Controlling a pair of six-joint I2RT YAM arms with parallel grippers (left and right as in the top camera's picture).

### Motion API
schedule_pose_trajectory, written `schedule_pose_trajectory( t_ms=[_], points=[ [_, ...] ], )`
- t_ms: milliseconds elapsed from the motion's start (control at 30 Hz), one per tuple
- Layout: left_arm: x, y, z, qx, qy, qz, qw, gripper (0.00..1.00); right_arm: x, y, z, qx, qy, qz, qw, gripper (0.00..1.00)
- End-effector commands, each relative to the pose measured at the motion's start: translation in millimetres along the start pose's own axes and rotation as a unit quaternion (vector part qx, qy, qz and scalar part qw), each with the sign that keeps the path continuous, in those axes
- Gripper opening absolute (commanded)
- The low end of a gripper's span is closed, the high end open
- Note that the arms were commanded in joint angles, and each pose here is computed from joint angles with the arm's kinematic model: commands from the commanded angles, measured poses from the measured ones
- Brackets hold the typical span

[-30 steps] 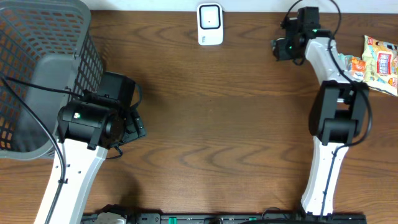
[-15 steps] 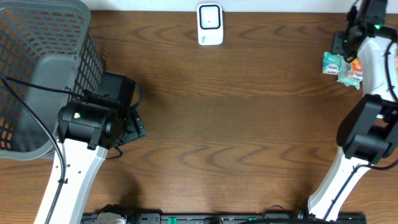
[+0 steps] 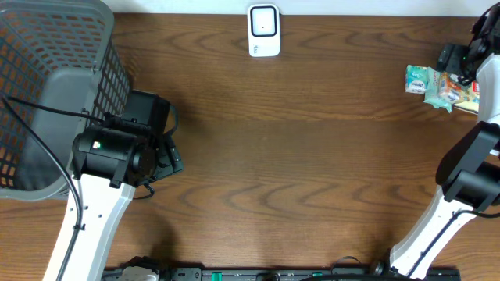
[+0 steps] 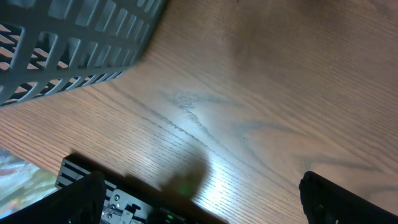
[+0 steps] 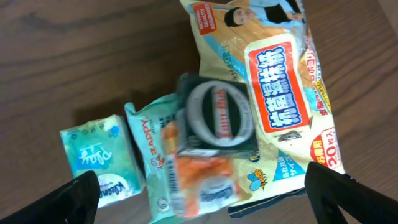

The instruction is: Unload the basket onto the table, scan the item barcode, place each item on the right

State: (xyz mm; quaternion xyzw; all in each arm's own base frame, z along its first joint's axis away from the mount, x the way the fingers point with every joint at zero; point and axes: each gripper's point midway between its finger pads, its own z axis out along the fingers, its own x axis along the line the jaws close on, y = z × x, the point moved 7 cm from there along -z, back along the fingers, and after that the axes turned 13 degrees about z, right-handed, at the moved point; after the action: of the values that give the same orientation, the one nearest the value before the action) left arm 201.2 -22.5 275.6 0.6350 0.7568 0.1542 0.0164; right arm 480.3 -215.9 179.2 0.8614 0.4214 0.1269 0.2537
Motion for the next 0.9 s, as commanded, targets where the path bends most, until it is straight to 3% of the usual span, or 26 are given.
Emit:
schedule_pose_trajectory(
  t_ms=[0, 333, 600, 867],
  points=[
    [0.8, -0.5, -0.2, 0.002, -0.002, -0.009, 1.000, 0.98, 3.5, -0.4, -4.7, 0.001, 0.006, 0.021, 1.000, 0.99],
    [0.8, -0.5, -0.2, 0.002, -0.002, -0.009, 1.000, 0.98, 30.3, -12.6, -36.3, 0.044, 0.094, 0.026, 0.994, 0.99],
    [0.8, -0.5, -0.2, 0.002, -0.002, -0.009, 1.000, 0.98, 25.5, -9.4, -156.8, 0.014, 0.149, 0.039, 0.988, 0.99],
    [0.8, -0.5, -0.2, 0.002, -0.002, -0.009, 1.000, 0.98, 23.0, -61.7, -279.6, 0.009, 0.192, 0.017, 0.981, 0.99]
  ],
)
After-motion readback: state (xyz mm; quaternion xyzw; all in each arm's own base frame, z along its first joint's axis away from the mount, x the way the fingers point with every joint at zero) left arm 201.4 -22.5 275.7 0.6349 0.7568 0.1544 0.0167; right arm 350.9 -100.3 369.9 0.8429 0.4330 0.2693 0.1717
